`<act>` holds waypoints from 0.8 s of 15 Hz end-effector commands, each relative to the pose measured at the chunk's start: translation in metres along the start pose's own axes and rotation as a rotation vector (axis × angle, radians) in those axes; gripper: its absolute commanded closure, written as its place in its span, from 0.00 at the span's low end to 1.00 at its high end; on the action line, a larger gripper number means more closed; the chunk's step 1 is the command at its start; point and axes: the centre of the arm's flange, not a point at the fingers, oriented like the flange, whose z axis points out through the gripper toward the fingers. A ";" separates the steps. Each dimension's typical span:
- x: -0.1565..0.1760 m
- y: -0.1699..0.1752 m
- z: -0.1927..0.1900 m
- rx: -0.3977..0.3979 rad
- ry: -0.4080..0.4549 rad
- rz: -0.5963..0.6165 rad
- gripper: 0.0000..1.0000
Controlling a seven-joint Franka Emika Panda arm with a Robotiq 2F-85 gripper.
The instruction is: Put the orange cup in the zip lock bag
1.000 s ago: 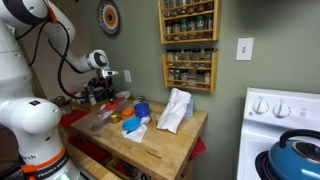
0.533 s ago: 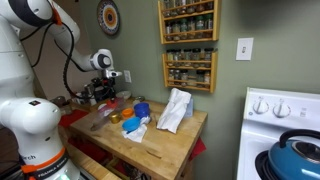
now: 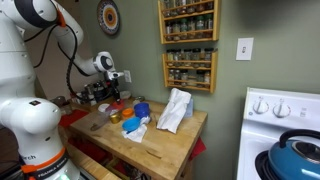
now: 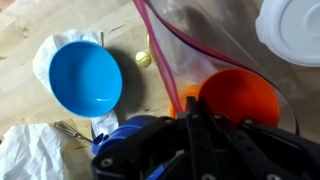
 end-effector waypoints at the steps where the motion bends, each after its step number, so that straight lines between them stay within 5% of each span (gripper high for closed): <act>1: -0.006 -0.009 0.013 -0.053 -0.022 -0.020 0.99; 5: -0.011 -0.014 0.020 -0.067 -0.054 -0.049 0.99; 8: -0.012 -0.014 0.021 -0.077 -0.056 -0.053 0.64; 12: -0.008 -0.010 0.013 -0.072 -0.042 -0.040 0.35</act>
